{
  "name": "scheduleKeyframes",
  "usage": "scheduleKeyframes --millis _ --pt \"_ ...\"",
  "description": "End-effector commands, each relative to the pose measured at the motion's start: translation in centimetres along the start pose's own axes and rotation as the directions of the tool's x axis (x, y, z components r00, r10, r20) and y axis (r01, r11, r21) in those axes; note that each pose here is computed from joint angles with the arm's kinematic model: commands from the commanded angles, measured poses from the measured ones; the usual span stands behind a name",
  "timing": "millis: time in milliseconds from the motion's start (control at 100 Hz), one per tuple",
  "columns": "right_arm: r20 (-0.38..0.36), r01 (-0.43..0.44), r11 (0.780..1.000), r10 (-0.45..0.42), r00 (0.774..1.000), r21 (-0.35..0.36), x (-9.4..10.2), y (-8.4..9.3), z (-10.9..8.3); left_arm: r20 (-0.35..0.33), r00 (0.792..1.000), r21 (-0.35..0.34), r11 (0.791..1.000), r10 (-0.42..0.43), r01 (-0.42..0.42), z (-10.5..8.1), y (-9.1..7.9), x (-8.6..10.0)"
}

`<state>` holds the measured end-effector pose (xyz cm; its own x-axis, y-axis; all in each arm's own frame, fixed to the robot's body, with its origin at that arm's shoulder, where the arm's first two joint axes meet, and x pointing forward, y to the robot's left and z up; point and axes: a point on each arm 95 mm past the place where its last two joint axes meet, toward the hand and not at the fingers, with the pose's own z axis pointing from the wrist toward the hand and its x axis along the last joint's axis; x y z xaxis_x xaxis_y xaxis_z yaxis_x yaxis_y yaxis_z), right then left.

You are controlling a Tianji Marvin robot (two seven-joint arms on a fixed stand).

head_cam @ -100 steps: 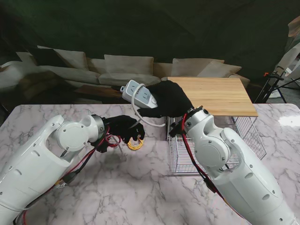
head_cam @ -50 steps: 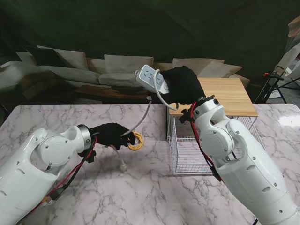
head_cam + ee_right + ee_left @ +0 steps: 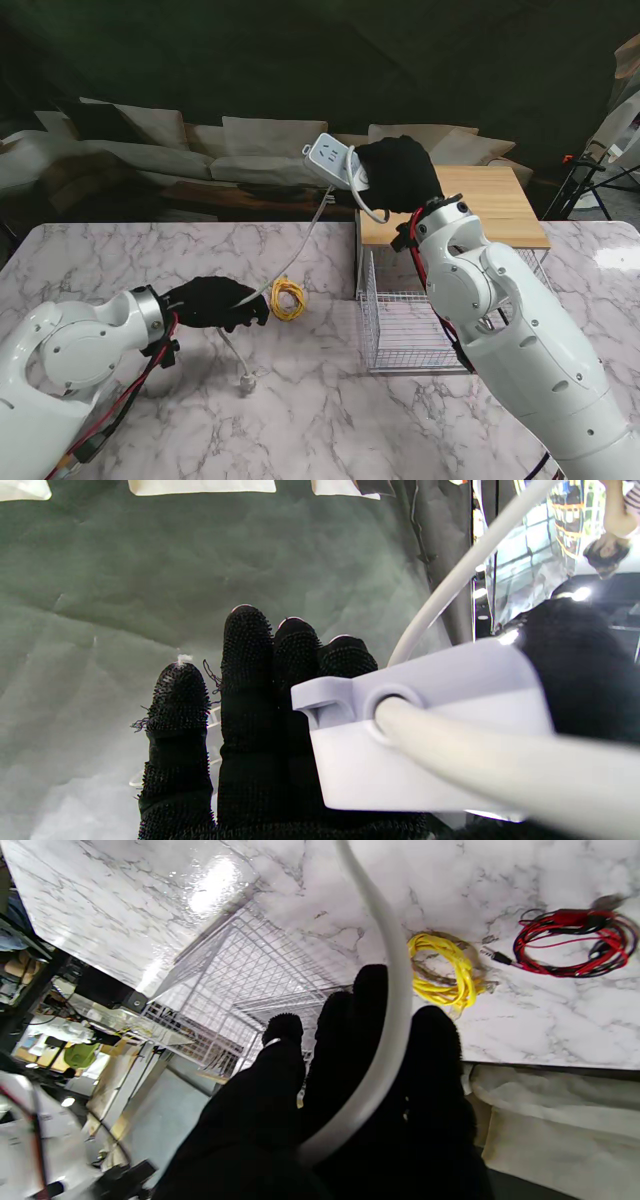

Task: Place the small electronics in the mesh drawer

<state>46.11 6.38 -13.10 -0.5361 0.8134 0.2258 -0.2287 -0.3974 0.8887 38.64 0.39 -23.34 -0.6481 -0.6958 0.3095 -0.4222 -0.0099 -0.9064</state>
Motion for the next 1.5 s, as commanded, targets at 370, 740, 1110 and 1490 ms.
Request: scheduleKeyframes --millis 370,740,1110,1490 --pt "-0.017 0.187 0.973 -0.187 0.982 0.138 -1.7 -3.1 1.7 -0.108 0.986 0.165 0.98 0.129 -0.11 -4.9 -1.5 4.4" --pt "-0.212 0.299 0.912 -0.244 0.946 0.283 0.0 -7.1 0.9 -0.082 0.983 0.225 0.964 0.164 -0.142 -5.5 -4.4 5.0" --pt "-0.4 0.342 0.864 -0.184 0.898 0.369 3.1 -9.8 -0.8 0.005 0.974 0.267 0.938 0.227 -0.22 -5.3 -9.2 5.5" --pt "-0.485 0.269 0.874 -0.045 0.874 0.405 6.1 -11.3 -2.0 0.068 0.981 0.206 0.959 0.183 -0.194 -1.6 -11.9 4.5"
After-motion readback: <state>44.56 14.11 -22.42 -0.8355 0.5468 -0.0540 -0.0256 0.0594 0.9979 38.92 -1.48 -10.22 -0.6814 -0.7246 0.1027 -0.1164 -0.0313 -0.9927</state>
